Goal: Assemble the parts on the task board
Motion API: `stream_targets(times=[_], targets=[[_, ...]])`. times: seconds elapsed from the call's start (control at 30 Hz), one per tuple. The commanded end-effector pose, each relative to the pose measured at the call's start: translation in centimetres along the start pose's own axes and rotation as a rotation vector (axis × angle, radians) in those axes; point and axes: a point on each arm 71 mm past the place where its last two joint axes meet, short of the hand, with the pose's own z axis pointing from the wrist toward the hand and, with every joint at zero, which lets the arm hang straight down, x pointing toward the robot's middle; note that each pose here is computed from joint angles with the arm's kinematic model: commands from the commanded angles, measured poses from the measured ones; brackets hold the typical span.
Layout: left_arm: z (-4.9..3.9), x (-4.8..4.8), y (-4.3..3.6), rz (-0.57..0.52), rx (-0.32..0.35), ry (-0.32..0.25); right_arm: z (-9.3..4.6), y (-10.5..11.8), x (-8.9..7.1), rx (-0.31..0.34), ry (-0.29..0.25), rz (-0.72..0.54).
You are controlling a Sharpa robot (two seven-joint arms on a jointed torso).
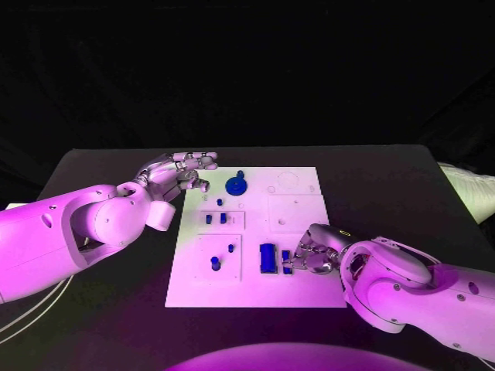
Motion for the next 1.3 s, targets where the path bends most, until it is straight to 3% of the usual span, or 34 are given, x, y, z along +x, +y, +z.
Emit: stream_targets(times=[0.03, 0.47, 0.77, 1.03, 1.3], targets=[[0.02, 0.25, -0.01, -0.003, 0.004, 0.023, 0.3, 0.0, 0.2, -0.010, 0.007, -0.050], [0.00, 0.22, -0.01, -0.003, 0.004, 0.022, 0.3, 0.1, 0.0, -0.024, -0.019, -0.050], [0.01, 0.13, -0.03, -0.002, 0.005, 0.018, 0.0, 0.3, -0.7, -0.101, -0.060, 0.054], [0.34, -0.50, -0.16, 0.000, 0.038, -0.041, 1.8, -0.8, -4.3, -0.195, -0.072, 0.332], [0.95, -1.71, 0.45, -0.001, 0.083, -0.135, 4.4, -2.3, -9.1, -0.298, -0.160, 0.656]])
